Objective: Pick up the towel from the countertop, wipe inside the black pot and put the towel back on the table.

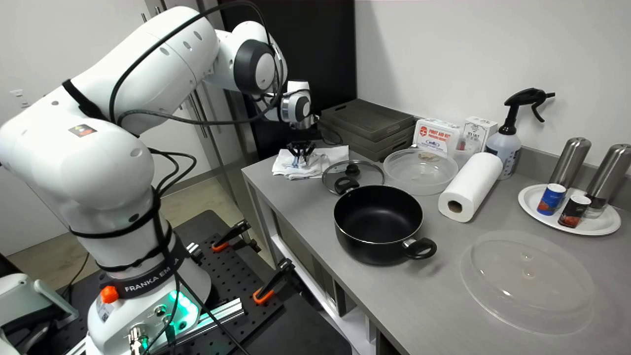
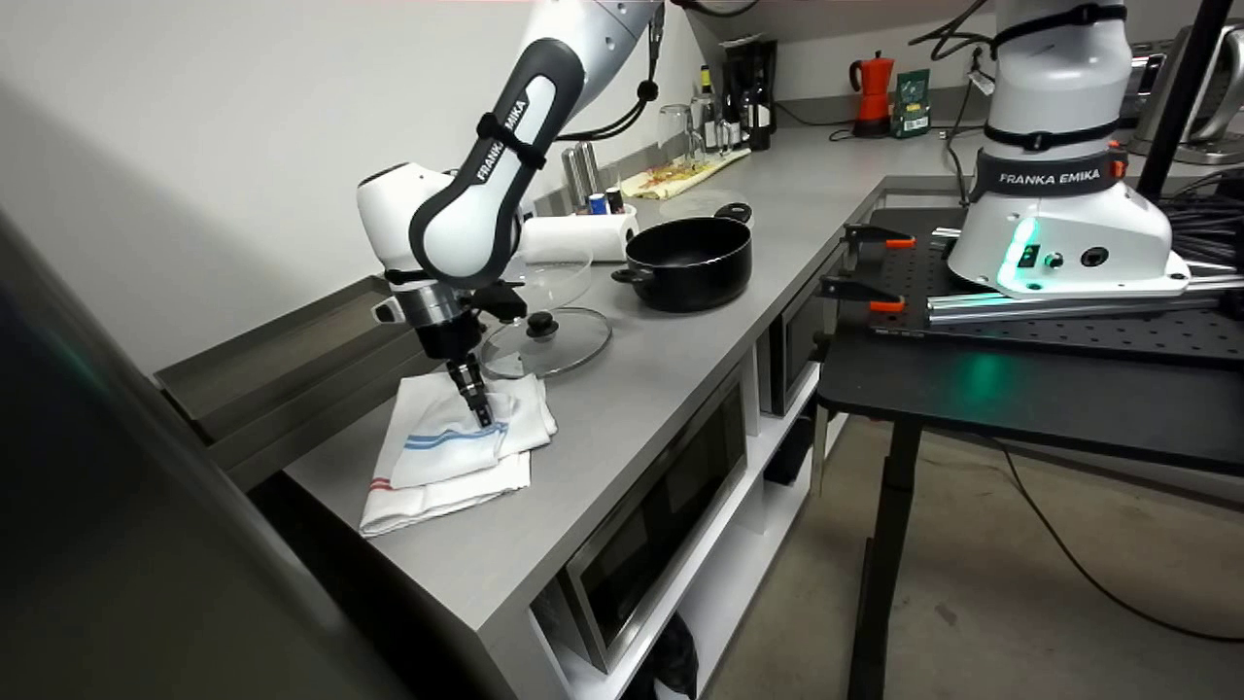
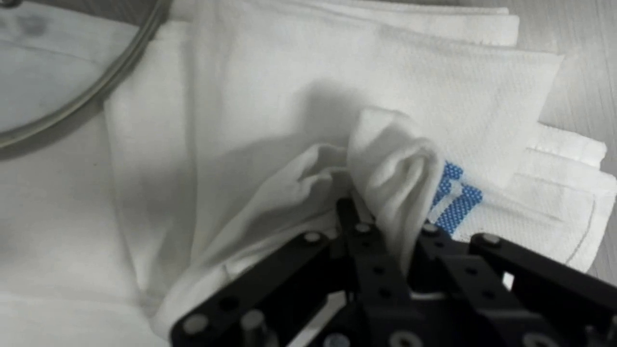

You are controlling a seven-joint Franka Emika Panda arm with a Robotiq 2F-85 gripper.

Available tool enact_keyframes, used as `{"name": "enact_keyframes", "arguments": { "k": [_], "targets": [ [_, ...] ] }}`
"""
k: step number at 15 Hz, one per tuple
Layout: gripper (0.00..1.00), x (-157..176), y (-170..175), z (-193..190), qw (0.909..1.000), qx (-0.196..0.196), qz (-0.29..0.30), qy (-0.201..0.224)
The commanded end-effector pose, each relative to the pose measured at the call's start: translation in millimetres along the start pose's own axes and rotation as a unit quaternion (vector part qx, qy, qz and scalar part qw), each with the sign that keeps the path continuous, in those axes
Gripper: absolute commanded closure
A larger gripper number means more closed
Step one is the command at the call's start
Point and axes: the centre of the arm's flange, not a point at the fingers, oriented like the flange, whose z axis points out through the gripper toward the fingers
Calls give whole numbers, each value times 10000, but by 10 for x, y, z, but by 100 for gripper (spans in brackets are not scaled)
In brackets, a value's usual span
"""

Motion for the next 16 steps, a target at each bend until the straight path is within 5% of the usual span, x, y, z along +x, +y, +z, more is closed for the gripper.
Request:
{"name": "enact_keyframes", "arguments": {
  "k": [1,7,16],
  "targets": [
    [97,-52,-179,-271,9998,-14,-35,211],
    [97,-107,-504,-978,9979,-127,-112,630],
    [97,-614,-375,-1814,9903,-430,499,1224]
  ]
}}
